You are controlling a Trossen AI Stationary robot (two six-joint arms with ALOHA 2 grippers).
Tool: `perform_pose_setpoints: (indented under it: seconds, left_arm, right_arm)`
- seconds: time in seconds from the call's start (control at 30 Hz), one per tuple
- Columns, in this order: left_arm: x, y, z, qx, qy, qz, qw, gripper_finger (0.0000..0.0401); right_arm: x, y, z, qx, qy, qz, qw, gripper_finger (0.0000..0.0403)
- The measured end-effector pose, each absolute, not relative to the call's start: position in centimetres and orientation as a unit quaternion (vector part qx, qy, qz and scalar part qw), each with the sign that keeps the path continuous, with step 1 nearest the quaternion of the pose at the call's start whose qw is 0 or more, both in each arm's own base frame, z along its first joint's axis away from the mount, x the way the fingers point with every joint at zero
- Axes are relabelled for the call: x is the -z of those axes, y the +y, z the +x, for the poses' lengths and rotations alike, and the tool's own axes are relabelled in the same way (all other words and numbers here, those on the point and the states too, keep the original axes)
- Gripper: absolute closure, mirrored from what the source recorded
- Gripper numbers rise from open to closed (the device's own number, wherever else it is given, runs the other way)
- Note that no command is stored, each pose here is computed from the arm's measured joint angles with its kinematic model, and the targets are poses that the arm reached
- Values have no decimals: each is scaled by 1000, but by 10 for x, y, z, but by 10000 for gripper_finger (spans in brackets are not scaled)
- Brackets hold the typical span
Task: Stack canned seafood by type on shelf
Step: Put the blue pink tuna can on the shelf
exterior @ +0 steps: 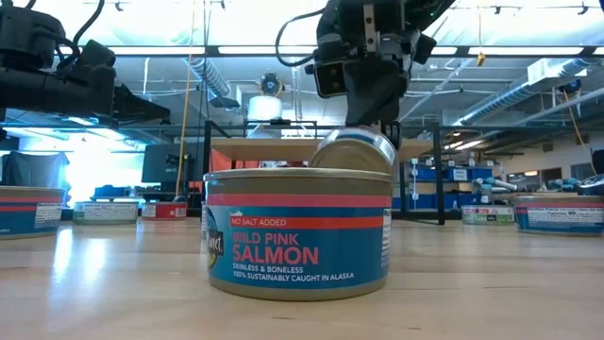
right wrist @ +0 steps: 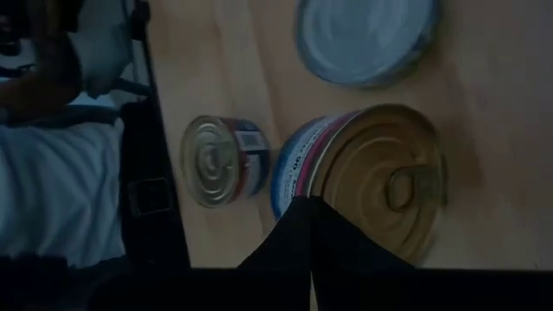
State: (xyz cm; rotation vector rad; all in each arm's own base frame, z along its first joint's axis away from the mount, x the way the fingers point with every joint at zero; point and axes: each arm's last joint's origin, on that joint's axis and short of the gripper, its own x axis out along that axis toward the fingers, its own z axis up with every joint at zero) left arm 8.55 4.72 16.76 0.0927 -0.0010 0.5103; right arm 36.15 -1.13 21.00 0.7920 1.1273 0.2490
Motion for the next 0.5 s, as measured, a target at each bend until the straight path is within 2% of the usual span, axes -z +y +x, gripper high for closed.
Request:
perform_pose_setpoints:
  seconds: [0.5]
  left_arm:
    - [-167,47,85,-252,-3,37,967,397]
  right_arm:
    - [-205,-32,353,-68,542,336,768,400]
